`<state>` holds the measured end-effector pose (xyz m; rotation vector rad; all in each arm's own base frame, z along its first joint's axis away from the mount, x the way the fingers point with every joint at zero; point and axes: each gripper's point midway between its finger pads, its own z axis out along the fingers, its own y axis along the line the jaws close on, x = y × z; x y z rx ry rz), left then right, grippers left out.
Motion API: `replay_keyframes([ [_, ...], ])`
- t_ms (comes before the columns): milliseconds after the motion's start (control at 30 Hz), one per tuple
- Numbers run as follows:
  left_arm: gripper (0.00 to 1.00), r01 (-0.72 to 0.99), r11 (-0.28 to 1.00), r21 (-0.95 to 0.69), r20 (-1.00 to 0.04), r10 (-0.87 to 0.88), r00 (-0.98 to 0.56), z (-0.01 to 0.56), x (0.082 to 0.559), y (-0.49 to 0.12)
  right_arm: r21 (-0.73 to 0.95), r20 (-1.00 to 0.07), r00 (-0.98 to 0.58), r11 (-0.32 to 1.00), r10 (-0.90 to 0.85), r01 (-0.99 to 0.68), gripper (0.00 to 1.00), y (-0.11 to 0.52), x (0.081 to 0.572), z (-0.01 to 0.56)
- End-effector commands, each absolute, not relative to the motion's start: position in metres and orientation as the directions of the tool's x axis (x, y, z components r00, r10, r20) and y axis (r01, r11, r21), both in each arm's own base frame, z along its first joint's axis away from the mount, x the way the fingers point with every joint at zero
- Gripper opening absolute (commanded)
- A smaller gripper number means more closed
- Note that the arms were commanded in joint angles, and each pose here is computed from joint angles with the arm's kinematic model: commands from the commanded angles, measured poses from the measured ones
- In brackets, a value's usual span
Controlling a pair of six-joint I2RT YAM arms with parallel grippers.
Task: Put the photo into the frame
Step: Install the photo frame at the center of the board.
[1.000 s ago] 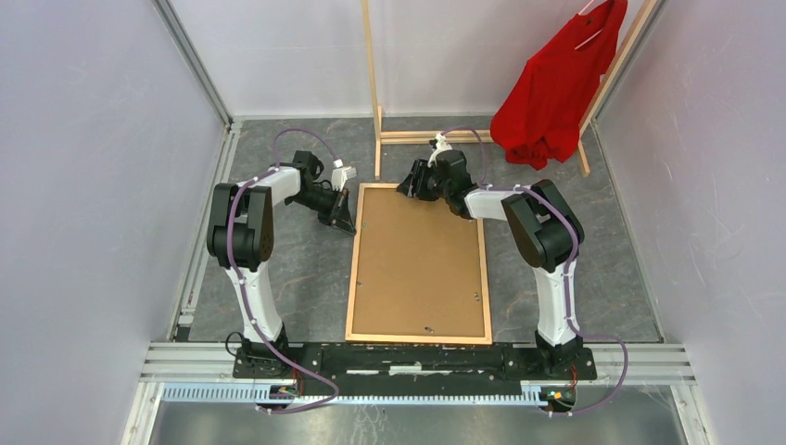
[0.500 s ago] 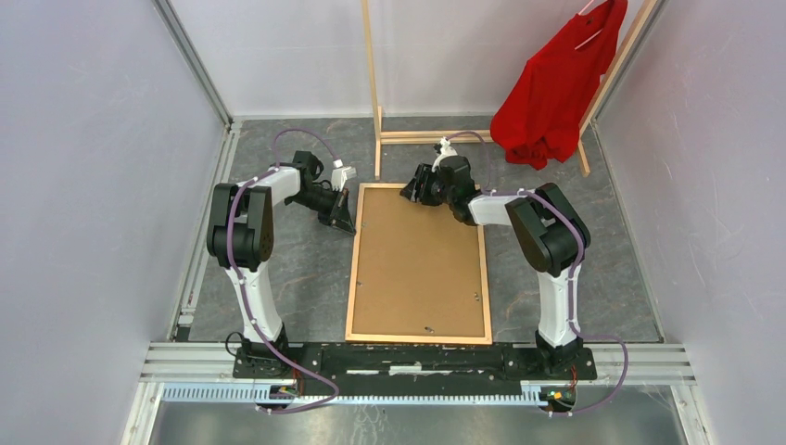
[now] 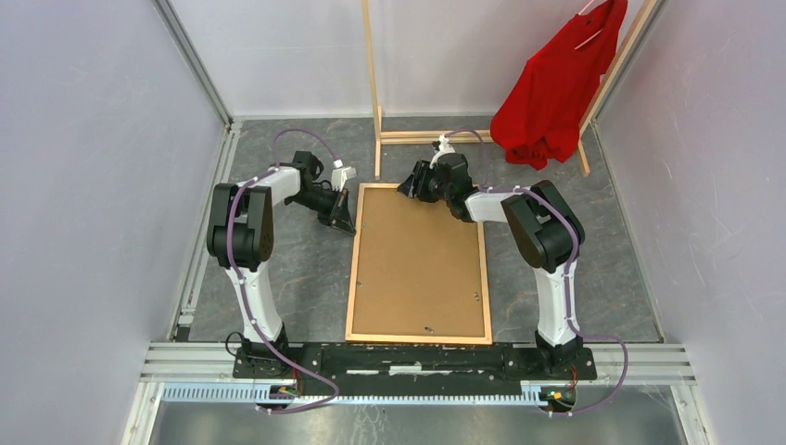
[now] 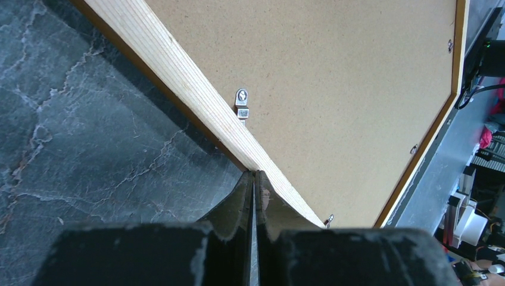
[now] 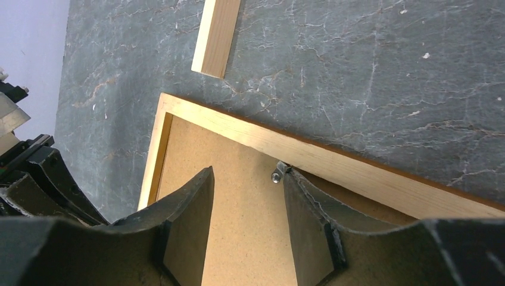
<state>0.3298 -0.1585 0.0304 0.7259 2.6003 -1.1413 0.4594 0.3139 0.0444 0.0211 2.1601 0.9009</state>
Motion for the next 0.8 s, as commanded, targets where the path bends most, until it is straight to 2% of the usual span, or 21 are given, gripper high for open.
replay_keyframes([
  [0, 0.08, 0.542, 0.565, -0.622, -0.369, 0.399, -0.839, 0.022, 0.321, -0.155, 0.625, -0.643, -0.706, 0.737, 0.297, -0.258, 0.53, 0.319, 0.464, 0.040],
  [500, 0.08, 0.555, 0.575, -0.601, -0.365, 0.420, -0.831, 0.025, 0.316, -0.150, 0.600, -0.669, -0.691, 0.747, 0.274, -0.285, 0.53, 0.311, 0.467, 0.063],
  [767, 0.11, 0.632, 0.628, -0.455, -0.359, 0.520, -0.775, 0.028, 0.305, -0.119, 0.501, -0.743, -0.612, 0.832, 0.273, -0.238, 0.70, 0.225, 0.429, 0.108],
])
